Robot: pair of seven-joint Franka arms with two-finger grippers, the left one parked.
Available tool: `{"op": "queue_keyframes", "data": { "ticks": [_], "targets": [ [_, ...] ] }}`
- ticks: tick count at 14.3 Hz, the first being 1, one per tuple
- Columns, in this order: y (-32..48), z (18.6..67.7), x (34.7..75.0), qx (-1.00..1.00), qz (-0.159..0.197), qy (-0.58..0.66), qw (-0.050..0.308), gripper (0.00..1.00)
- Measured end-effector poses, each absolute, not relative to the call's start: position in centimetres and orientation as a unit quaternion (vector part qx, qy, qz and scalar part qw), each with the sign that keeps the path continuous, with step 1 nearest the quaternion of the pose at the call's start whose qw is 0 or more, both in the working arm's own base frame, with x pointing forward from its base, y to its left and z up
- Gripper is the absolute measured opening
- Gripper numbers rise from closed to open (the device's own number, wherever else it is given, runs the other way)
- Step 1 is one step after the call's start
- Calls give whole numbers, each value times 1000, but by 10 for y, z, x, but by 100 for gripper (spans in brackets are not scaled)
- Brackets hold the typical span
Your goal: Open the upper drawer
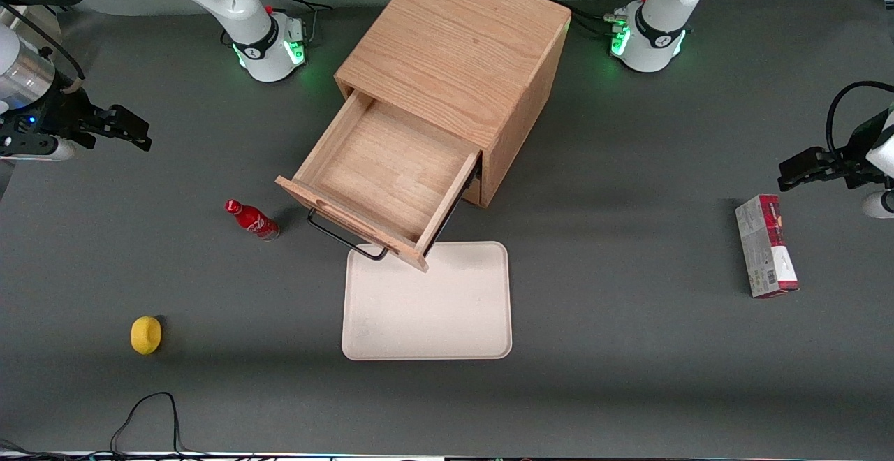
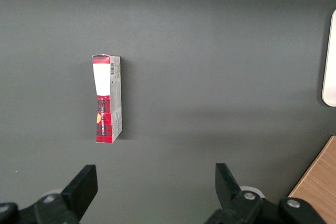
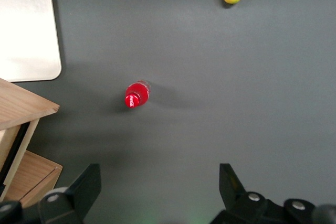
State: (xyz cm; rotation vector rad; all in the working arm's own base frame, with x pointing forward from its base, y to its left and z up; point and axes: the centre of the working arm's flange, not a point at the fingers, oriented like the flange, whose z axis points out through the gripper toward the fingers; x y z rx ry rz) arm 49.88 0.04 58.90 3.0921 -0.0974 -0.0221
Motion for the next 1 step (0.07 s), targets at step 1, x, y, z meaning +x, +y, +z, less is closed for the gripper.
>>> {"op": "queue_keyframes", "data": {
  "ticks": [1],
  "targets": [
    [1, 591, 499, 999, -5, -31, 23, 100]
  ]
}}
